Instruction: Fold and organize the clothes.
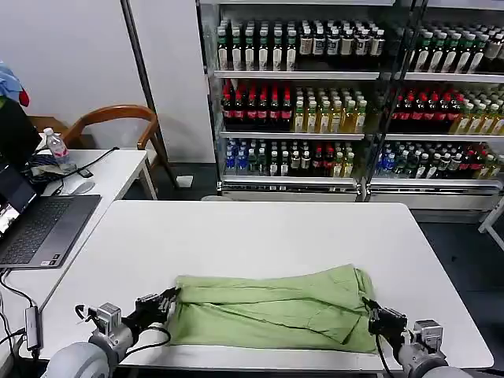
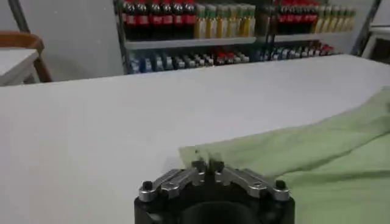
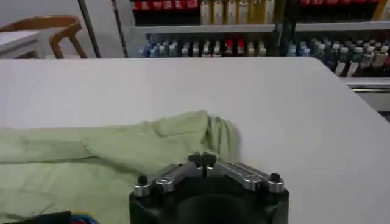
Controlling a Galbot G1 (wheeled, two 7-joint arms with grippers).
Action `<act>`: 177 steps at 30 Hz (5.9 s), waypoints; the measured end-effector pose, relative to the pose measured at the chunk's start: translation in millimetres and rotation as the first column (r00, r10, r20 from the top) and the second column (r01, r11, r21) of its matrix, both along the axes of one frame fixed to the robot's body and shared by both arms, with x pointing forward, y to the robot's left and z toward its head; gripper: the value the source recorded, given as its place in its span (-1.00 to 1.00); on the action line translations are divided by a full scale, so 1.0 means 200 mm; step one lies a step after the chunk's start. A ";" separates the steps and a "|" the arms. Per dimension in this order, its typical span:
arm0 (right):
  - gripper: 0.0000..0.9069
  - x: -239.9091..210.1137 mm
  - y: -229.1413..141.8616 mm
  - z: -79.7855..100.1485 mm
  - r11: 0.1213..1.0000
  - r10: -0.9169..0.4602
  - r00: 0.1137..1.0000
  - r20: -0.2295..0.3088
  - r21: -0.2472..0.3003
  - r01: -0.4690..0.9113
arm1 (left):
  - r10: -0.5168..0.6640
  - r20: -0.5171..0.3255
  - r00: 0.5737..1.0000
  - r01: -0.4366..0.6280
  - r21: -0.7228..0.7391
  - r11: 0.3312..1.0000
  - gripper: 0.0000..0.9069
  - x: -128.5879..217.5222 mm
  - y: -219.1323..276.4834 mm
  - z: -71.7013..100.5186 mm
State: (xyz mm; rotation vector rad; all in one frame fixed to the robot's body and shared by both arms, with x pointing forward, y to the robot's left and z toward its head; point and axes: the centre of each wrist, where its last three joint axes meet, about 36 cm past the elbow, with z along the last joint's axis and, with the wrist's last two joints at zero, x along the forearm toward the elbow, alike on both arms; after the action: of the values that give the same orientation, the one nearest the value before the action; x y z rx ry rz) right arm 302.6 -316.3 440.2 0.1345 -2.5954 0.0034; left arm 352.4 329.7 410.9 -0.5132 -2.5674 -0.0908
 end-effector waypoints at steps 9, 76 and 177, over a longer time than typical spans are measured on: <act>1.00 -0.01 -0.03 0.06 0.999 -0.025 0.997 0.073 -0.042 0.028 | 0.035 0.033 0.999 -0.036 0.012 0.999 1.00 -0.02 -0.03 0.06; 1.00 -0.03 0.03 0.19 0.991 -0.012 0.970 0.243 -0.127 0.044 | 0.345 0.014 0.938 -0.344 0.114 0.932 -0.91 -0.06 -0.11 0.09; 1.00 -0.06 0.02 0.18 0.989 -0.054 0.965 0.256 -0.122 0.088 | 0.178 0.108 0.978 -0.157 -0.181 0.971 1.00 0.00 -0.53 0.11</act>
State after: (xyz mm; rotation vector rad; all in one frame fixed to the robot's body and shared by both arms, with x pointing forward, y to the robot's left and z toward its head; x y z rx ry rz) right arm 290.8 -311.7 475.5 -0.0089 -2.8426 0.1779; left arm 352.6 224.0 432.0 -0.3600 -2.7440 0.1640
